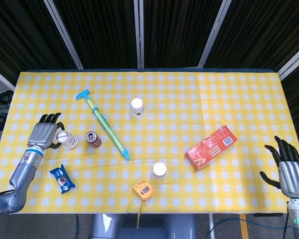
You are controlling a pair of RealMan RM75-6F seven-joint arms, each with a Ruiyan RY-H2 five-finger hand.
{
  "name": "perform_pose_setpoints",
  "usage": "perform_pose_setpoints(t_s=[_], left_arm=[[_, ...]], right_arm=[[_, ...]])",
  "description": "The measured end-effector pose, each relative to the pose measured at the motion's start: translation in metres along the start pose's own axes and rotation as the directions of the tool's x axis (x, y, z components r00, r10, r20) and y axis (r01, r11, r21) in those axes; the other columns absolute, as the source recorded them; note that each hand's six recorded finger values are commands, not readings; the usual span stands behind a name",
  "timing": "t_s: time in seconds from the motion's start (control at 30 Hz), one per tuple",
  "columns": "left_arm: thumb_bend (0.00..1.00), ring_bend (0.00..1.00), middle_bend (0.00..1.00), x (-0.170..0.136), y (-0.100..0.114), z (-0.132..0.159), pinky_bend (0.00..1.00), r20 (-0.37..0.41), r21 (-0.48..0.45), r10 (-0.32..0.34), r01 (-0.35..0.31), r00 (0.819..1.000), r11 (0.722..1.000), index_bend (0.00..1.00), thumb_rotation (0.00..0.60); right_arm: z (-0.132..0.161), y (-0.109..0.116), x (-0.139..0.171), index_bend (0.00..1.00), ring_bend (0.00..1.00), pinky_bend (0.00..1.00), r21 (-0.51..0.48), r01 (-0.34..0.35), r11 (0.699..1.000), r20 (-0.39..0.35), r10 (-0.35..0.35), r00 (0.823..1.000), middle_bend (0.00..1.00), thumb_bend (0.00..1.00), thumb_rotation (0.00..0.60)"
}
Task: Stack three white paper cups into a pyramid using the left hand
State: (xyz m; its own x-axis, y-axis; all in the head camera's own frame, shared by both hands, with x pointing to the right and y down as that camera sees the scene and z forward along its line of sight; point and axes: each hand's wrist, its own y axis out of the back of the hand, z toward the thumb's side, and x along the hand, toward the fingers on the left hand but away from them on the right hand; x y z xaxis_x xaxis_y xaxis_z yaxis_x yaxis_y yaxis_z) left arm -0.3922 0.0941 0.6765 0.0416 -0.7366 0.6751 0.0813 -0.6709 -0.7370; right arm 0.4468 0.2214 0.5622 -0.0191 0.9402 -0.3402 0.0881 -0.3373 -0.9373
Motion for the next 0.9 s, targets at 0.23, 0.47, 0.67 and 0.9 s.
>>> perform_pose_setpoints(t_s=[0.23, 0.47, 0.67, 0.9], left_arm=[[0.34, 0.00, 0.00, -0.028, 0.039, 0.019, 0.00, 0.083, -0.045, 0.094, -0.090, 0.992, 0.995, 0.45, 0.600], [0.34, 0.00, 0.00, -0.070, 0.074, 0.067, 0.00, 0.264, -0.063, 0.155, -0.144, 0.952, 0.988, 0.45, 0.600], [0.34, 0.00, 0.00, -0.084, 0.078, 0.100, 0.00, 0.357, -0.069, 0.160, -0.145, 0.920, 0.987, 0.44, 0.600], [0.34, 0.00, 0.00, -0.081, 0.065, 0.144, 0.00, 0.439, -0.022, 0.124, -0.128, 0.890, 0.992, 0.44, 0.600]], right_arm=[[-0.001, 0.006, 0.001, 0.24, 0.00, 0.12, -0.013, 0.016, 1.000, 0.000, -0.016, 1.000, 0.00, 0.09, 0.600], [-0.006, 0.015, 0.002, 0.24, 0.00, 0.12, -0.034, 0.034, 0.999, 0.017, -0.033, 0.999, 0.00, 0.09, 0.600], [-0.011, 0.021, 0.002, 0.24, 0.00, 0.12, -0.047, 0.048, 0.998, 0.030, -0.046, 0.998, 0.00, 0.09, 0.600], [-0.017, 0.025, 0.001, 0.24, 0.00, 0.12, -0.063, 0.057, 0.996, 0.050, -0.054, 0.997, 0.00, 0.09, 0.600]])
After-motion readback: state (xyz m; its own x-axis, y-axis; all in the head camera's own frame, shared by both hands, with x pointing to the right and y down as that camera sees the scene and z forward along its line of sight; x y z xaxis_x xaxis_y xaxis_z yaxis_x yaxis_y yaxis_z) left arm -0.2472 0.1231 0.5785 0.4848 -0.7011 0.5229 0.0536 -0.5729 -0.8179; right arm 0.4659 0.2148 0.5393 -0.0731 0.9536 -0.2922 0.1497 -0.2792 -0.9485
